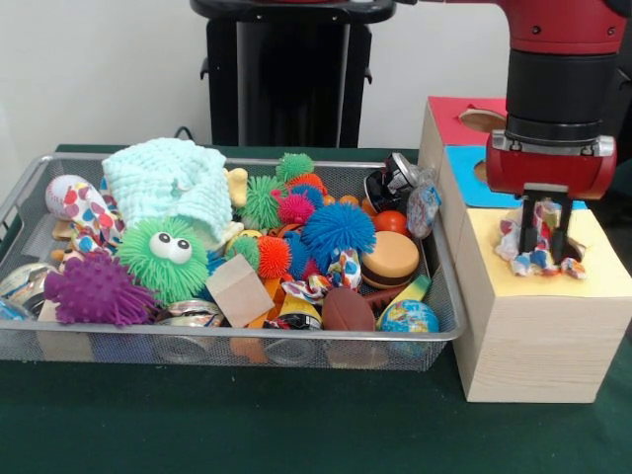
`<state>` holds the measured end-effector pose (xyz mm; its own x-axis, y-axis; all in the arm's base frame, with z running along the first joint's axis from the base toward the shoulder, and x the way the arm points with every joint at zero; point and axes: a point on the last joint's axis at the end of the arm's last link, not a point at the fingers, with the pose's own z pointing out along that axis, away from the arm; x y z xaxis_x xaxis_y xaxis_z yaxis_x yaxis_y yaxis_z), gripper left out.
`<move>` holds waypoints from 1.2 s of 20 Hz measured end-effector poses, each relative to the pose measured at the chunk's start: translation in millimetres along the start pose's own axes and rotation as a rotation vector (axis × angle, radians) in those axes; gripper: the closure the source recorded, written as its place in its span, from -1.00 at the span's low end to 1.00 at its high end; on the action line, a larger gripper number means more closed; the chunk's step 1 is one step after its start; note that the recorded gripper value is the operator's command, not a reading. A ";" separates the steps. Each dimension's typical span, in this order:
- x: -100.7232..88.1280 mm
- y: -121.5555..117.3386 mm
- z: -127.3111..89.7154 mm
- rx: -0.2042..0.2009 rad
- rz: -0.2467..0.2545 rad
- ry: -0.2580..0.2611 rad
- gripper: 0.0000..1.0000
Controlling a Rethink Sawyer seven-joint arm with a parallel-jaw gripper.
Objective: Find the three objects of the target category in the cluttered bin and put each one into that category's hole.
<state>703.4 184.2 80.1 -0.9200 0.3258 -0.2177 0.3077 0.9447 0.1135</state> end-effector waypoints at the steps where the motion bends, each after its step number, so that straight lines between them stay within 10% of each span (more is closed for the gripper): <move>1: 0.3 3.6 -0.4 -0.007 -0.002 -0.002 -1.00; 24: 0.7 10.4 -0.2 -0.022 -0.004 -0.005 -1.00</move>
<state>705.9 194.3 81.3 -0.9201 0.3219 -0.2233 0.2983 0.9451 0.1336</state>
